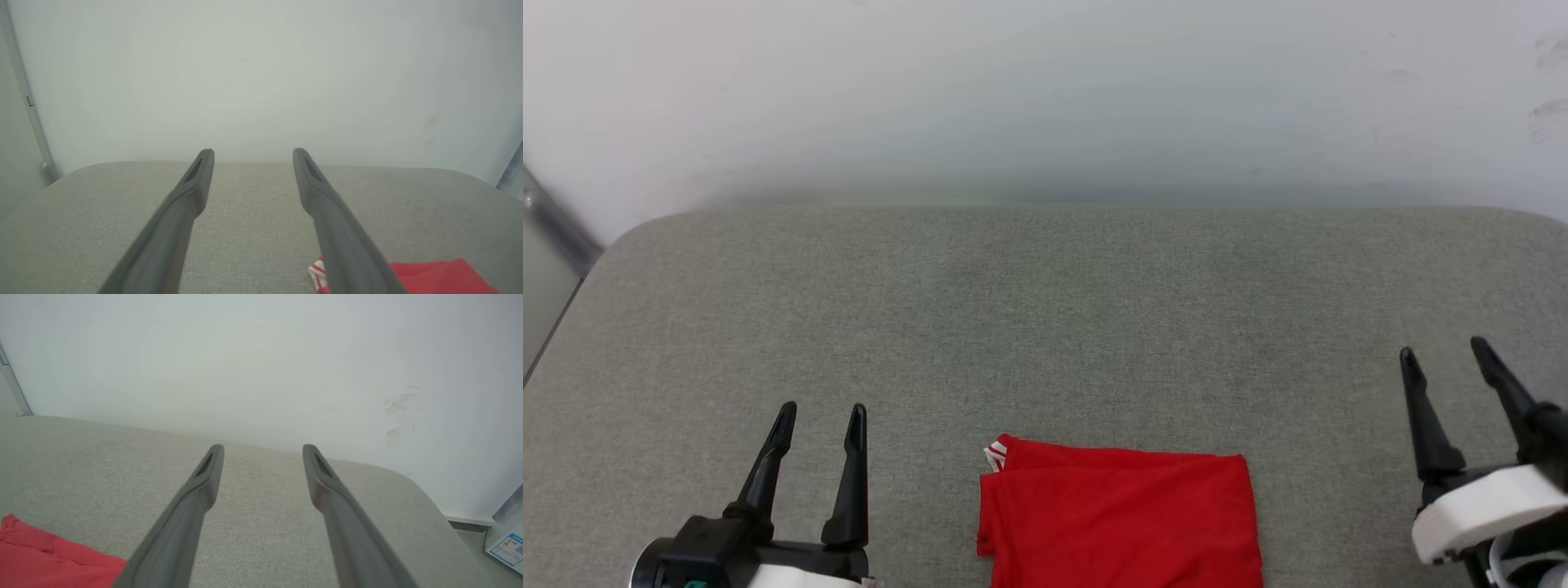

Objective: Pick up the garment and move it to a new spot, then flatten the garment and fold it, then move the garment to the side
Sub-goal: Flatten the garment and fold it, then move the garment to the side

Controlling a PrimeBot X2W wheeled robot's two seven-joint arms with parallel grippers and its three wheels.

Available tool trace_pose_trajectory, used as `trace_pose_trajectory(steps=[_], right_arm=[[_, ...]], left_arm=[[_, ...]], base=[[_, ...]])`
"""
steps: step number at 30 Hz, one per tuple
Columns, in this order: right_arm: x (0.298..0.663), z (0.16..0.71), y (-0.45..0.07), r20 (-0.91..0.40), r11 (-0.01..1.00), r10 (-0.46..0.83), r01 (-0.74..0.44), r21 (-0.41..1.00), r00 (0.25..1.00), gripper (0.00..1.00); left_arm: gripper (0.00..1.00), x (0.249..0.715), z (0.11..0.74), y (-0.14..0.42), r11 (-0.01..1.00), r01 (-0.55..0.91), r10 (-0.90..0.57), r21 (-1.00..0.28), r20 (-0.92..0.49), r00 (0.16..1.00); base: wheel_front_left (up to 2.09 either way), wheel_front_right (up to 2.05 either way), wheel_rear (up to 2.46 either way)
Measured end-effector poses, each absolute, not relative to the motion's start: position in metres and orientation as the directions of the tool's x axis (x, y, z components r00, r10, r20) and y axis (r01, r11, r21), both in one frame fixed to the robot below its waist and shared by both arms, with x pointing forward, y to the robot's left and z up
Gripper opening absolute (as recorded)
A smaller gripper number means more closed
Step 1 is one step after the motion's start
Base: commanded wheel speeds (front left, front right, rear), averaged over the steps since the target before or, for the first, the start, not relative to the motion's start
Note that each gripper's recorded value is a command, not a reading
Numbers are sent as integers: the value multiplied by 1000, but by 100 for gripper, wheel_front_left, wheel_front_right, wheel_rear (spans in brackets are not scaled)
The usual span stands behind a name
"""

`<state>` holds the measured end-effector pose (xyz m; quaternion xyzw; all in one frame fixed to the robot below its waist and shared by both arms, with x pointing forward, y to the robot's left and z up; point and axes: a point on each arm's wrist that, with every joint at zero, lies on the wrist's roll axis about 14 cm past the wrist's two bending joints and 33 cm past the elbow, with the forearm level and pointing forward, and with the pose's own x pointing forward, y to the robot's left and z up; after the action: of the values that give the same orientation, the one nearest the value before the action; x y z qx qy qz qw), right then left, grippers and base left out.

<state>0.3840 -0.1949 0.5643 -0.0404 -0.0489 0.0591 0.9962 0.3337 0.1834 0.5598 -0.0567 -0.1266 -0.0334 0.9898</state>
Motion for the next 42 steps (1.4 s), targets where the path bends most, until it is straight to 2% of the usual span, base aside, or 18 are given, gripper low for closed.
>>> trace_pose_trajectory(steps=[9,22,28,31,36,40,42], right_arm=[[368,549,-179,82,990,138,-135,-38,987,100],[368,540,-175,43,990,137,-138,19,990,100],[370,516,-168,-128,983,181,-176,51,975,100],[366,497,-156,-284,971,238,-226,75,929,100],[350,465,-133,-540,944,330,-286,166,774,100],[339,445,-119,-672,928,362,-321,191,646,100],[333,432,-110,-721,917,390,-309,250,573,100]], left_arm=[[100,326,555,181,988,86,-52,-132,241,969],[100,325,547,181,988,87,-59,-125,214,975],[100,330,545,181,989,84,-58,-119,208,976],[100,333,546,181,989,84,-58,-119,211,976],[100,339,544,180,989,84,-58,-121,204,977],[100,344,541,179,990,83,-59,-117,194,979],[100,346,539,181,990,74,-52,-117,186,981]], base=[[0,0,0],[0,0,0],[0,0,0],[0,0,0],[0,0,0],[0,0,0],[0,0,0]])
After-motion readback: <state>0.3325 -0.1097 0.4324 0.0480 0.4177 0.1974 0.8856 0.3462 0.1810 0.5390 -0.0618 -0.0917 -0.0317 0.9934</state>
